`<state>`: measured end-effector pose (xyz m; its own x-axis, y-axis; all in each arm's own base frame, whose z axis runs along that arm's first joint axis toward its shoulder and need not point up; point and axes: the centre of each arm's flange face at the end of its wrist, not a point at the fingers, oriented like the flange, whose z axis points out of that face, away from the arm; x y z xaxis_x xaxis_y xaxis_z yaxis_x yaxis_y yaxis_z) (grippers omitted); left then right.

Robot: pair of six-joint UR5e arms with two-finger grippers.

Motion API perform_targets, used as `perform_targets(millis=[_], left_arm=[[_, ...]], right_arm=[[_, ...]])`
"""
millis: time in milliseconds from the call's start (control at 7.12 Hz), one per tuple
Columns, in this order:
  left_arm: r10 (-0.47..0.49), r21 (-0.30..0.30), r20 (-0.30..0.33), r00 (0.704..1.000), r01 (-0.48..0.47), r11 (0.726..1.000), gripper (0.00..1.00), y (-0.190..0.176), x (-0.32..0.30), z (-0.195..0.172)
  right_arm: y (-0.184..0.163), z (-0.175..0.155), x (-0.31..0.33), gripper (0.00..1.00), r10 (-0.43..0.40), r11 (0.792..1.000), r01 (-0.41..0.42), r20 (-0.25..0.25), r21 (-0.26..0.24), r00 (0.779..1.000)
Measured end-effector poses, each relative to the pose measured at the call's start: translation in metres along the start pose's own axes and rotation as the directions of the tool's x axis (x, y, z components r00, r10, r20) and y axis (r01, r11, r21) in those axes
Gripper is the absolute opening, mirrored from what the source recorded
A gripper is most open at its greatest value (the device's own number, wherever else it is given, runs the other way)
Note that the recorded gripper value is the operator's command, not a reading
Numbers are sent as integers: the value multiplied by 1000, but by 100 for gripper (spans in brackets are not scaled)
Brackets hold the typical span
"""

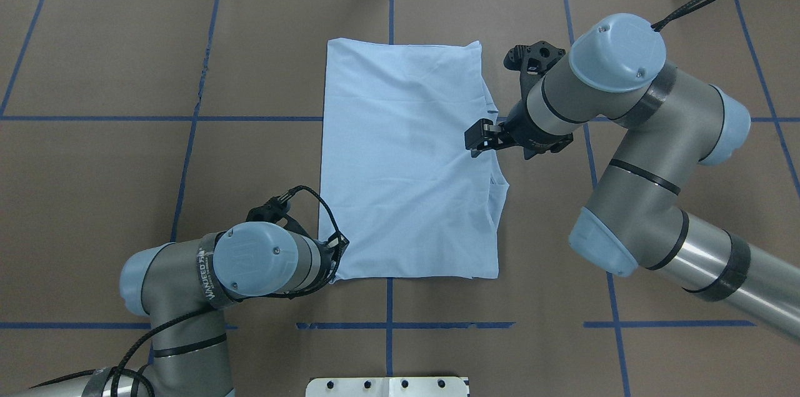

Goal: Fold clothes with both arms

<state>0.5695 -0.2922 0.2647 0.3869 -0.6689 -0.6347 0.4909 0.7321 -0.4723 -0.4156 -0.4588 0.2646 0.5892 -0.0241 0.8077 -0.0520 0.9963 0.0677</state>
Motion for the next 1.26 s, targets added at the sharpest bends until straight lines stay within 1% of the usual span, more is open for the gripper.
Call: perform_targets(millis=[140,281,421,561,842,1123,1263], left_arm=[[20,1,17,1000,-20,1000,0,4,-6,2],[62,6,38,997,-62,998,0,8,-9,1],[117,3,51,992,-118,993,0,13,-12,-6],[160,-9,49,986,-160,987,0,19,-13,-14],[212,-34,26,977,-211,977,0,28,-10,-29],[223,-54,7,975,-223,973,0,34,-7,-40],[225,-66,5,974,-224,972,0,36,-7,-43]], right_arm=[[0,0,1,100,1,1000,-1,0,0,1000],[2,0,2,100,11,1000,-11,-1,-1,1000],[6,2,1,100,55,998,-55,1,-5,999],[15,5,-4,100,122,992,-122,7,-14,992],[47,17,-19,100,257,966,-257,3,-22,966],[101,43,-29,100,380,925,-380,-31,0,924],[128,57,-31,100,424,906,-424,-51,17,904]])
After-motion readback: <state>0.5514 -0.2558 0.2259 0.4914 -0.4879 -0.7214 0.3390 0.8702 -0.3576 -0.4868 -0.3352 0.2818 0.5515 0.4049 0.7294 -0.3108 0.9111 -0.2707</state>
